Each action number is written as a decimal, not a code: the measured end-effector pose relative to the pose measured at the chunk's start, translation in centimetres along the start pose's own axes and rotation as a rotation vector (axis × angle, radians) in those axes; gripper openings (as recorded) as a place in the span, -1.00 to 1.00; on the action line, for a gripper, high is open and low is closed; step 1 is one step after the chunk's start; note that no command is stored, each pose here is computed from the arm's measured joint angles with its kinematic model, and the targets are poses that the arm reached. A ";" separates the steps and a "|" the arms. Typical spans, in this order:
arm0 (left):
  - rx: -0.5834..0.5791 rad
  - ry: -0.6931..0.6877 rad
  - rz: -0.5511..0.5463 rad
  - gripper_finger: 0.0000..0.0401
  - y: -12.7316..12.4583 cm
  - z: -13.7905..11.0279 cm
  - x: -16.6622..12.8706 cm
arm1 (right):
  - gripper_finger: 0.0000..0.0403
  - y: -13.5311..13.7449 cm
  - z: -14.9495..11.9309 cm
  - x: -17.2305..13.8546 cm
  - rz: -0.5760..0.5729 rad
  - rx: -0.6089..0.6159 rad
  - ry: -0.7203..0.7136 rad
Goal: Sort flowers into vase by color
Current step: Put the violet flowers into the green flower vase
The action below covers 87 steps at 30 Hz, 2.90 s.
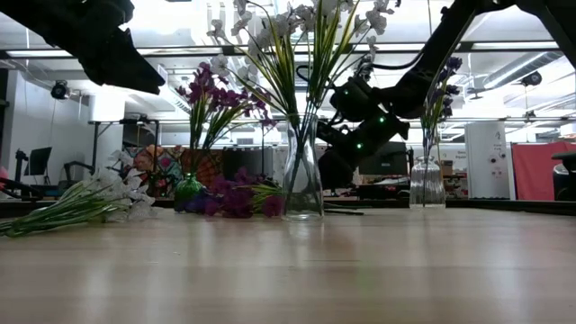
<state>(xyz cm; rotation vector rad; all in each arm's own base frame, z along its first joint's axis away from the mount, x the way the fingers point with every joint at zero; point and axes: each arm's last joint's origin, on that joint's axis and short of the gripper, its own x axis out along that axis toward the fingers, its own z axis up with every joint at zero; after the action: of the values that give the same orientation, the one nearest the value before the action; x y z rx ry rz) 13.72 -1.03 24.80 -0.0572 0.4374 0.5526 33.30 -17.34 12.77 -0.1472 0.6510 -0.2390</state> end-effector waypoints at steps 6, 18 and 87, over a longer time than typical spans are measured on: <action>0.000 -0.001 0.000 0.19 0.0 0.0 0.0 | 0.18 -1.0 0.3 -0.1 -0.025 -0.005 -0.016; 0.005 0.002 0.001 0.19 0.0 0.0 0.0 | 0.33 -0.8 -0.7 0.6 0.032 -0.042 0.040; 0.024 0.003 0.001 0.19 0.0 0.0 0.1 | -0.94 -3.3 8.2 -8.6 -0.103 0.016 -0.015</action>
<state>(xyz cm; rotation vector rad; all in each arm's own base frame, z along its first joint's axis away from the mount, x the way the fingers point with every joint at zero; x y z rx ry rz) 13.79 -1.04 24.75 -0.0351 0.4464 0.5485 31.16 -17.79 24.92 -0.1672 0.6269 -0.3417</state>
